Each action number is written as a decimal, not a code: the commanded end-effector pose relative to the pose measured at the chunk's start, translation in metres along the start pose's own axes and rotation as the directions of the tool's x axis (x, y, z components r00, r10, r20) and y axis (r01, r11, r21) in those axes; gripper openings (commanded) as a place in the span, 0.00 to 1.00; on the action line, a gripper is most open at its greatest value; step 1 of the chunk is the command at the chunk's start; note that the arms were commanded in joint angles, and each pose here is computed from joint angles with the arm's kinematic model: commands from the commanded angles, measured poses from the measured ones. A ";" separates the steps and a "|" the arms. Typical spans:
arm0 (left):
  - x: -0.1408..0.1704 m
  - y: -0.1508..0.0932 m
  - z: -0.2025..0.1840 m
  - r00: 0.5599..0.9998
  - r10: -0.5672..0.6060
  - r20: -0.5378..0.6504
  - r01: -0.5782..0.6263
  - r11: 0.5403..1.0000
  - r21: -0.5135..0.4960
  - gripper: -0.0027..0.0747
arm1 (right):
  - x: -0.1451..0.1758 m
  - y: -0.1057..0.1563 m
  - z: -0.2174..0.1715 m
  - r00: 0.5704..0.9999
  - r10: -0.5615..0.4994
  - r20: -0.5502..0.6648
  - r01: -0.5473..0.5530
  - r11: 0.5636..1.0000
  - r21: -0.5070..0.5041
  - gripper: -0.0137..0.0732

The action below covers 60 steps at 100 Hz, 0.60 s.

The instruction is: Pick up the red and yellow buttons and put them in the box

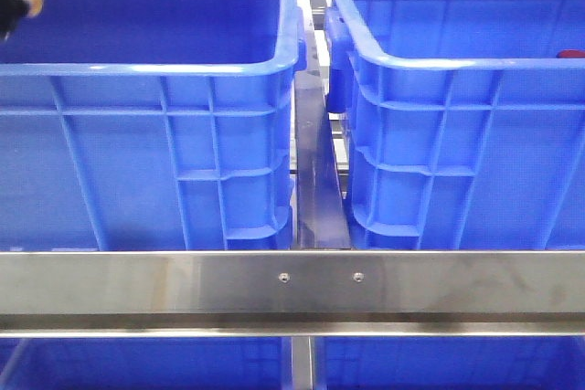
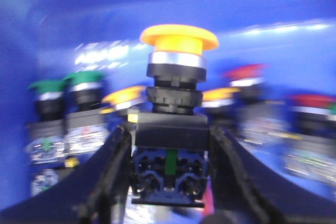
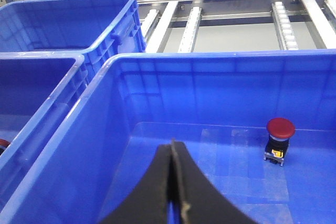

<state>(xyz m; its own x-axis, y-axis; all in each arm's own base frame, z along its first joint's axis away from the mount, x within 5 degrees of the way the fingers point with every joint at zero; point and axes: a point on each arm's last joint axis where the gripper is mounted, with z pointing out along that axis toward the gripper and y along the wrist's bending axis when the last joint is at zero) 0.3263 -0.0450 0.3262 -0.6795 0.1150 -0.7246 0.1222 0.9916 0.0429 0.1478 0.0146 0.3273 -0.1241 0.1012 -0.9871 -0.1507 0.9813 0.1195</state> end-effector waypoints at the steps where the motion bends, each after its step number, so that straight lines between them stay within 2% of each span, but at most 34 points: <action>1: -0.018 -0.017 -0.048 0.987 0.025 0.159 -0.033 0.998 0.048 0.01 | -0.010 0.000 -0.002 0.999 -0.006 0.036 0.005 1.000 0.006 0.08; 22: -0.014 -0.071 -0.107 0.951 0.114 0.288 -0.177 0.963 0.203 0.01 | -0.010 0.000 -0.002 0.999 -0.006 0.036 0.005 1.000 0.006 0.08; 46: 0.004 -0.131 -0.149 0.905 0.204 0.375 -0.351 0.854 0.383 0.01 | -0.010 0.000 -0.002 0.999 -0.006 0.036 0.005 1.000 0.006 0.08; 60: 0.014 -0.152 -0.161 0.888 0.239 0.392 -0.409 0.799 0.441 0.01 | -0.010 0.000 -0.002 0.999 -0.006 0.036 0.005 1.000 0.006 0.08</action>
<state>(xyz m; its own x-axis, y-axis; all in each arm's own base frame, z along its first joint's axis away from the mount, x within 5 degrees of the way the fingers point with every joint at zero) 0.1968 -0.1774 0.3982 -0.3845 0.3691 -0.8461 0.6518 0.7576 0.0342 0.1478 0.0148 0.3273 -0.1245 0.1011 -0.9871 -0.1521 0.9811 0.1197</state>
